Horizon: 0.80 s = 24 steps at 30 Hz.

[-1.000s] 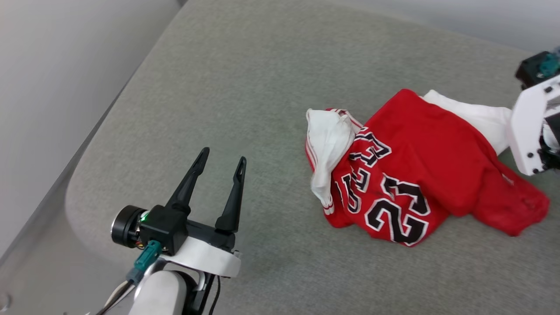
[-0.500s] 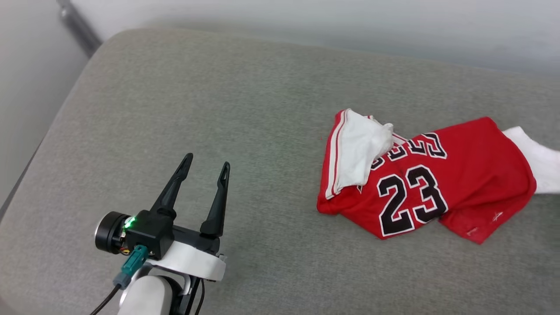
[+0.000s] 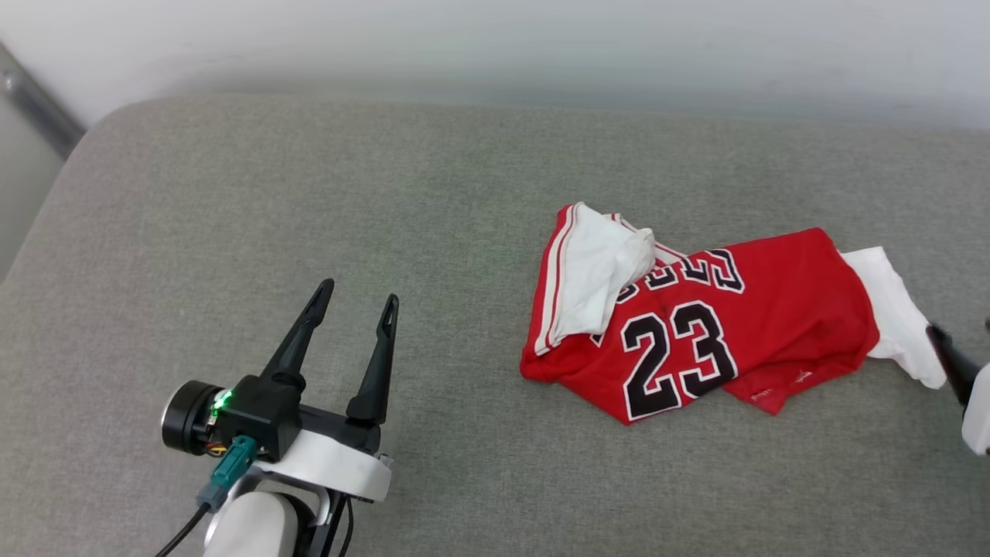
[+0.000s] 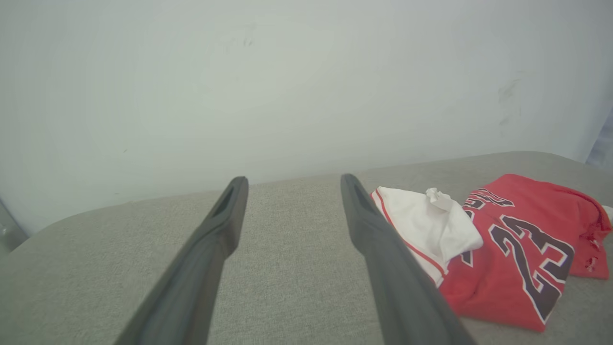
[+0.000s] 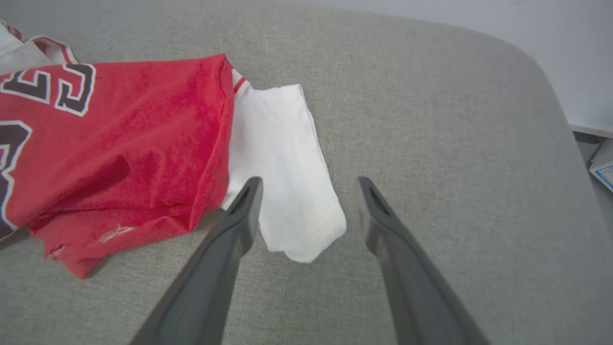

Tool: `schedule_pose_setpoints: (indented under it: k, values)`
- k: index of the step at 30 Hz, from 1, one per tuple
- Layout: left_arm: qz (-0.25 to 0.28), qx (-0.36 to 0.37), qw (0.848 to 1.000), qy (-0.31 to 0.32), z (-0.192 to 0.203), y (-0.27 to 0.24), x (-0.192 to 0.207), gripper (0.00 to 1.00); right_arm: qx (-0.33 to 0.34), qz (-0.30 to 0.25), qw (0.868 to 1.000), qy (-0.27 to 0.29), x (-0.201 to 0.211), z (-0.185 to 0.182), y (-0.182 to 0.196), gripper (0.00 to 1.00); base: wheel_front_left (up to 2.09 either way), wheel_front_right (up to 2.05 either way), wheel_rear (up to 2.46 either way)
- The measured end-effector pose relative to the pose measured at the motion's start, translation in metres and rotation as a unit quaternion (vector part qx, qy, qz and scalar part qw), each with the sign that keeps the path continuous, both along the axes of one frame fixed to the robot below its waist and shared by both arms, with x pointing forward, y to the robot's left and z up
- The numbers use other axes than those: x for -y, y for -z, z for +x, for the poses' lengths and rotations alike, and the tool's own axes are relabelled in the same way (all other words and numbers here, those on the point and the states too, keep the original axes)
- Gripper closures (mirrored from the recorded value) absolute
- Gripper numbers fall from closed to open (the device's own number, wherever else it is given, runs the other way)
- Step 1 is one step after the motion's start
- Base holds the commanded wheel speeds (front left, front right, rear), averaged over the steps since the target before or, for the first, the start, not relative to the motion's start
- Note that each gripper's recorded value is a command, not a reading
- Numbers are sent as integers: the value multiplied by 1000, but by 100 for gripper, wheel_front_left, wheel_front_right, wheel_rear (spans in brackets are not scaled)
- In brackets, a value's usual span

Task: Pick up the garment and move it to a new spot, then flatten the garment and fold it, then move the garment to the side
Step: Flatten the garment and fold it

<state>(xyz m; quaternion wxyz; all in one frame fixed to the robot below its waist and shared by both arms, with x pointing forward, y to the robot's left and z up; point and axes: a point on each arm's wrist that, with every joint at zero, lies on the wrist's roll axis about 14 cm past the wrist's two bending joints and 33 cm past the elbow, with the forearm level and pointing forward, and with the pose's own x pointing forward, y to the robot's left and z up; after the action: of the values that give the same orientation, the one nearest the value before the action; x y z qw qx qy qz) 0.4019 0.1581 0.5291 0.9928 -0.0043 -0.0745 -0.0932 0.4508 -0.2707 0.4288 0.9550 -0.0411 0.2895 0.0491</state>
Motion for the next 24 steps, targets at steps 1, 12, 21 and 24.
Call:
schedule_pose_setpoints:
  k: [1,12,21,24]
  values:
    - [0,3,1000,2,1,-2,2,0,34,-1,999,-4,-2,5,-15,0,0,0,0]
    - [-24,-4,999,34,2,-2,28,0,306,89,945,68,-18,-25,-112,0,0,0,0]
    - [-11,-70,993,95,33,3,69,0,376,85,919,84,-30,-48,-140,0,0,0,0]
    - [19,-139,976,165,49,8,114,0,364,70,924,90,-28,-49,-131,0,0,0,0]
